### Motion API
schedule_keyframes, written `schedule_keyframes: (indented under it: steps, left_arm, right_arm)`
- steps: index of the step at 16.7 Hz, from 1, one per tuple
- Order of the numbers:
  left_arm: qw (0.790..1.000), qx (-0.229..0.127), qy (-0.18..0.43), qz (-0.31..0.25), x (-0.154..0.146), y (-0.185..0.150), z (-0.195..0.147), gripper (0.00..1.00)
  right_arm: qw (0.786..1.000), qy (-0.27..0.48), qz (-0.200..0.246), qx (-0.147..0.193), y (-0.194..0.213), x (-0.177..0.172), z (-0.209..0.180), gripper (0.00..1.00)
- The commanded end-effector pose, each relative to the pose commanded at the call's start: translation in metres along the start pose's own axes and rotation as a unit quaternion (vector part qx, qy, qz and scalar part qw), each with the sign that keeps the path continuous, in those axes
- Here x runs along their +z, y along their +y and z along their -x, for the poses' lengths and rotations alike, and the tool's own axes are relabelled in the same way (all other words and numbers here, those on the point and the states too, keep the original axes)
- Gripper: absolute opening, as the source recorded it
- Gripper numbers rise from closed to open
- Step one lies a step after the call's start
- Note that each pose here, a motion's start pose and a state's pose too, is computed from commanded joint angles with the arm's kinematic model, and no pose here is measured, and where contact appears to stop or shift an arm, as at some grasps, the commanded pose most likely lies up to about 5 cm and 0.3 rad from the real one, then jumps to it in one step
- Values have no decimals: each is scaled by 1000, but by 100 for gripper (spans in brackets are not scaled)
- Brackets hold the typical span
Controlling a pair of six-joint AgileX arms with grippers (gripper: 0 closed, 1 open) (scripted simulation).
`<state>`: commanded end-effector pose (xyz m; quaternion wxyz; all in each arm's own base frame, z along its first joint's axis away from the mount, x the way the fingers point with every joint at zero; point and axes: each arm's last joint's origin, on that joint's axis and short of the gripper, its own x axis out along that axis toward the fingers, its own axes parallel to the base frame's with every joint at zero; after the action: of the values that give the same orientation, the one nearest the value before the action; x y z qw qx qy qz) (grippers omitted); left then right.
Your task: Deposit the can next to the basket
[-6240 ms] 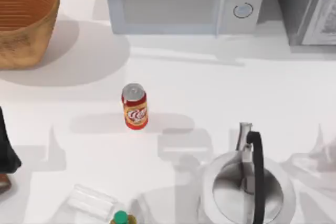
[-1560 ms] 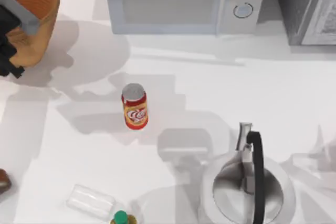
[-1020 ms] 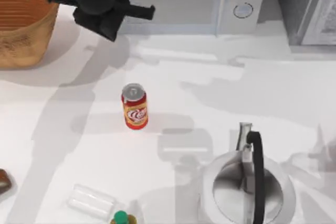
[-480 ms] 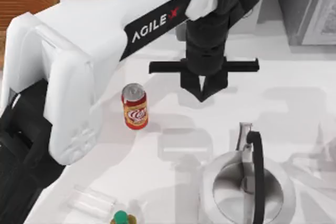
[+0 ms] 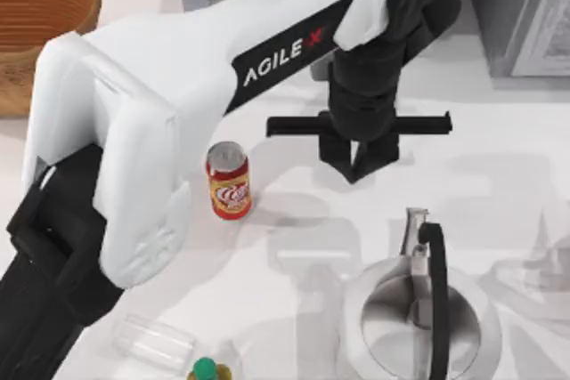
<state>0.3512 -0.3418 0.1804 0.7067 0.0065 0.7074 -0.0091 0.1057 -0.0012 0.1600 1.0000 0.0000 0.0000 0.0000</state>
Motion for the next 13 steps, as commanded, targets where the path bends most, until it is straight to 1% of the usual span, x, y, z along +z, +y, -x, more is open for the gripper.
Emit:
schedule_keyframes:
  steps: [1,3,8,13]
  left_arm:
    - [1000,-3,-3,-4,-3,-3,2,0]
    - [1000,0,4,-5,-5,-4,-4,0]
    - [1000,1,1,1,0,0,-9,0]
    - [1000,1,1,1,0,0,-9,38]
  right_arm:
    - [1000,0,0,0,0,0,0,100]
    - [1000,0,0,0,0,0,0,100]
    - [1000,0,0,0,0,0,0,100]
    - [1000,0,0,0,0,0,0,100]
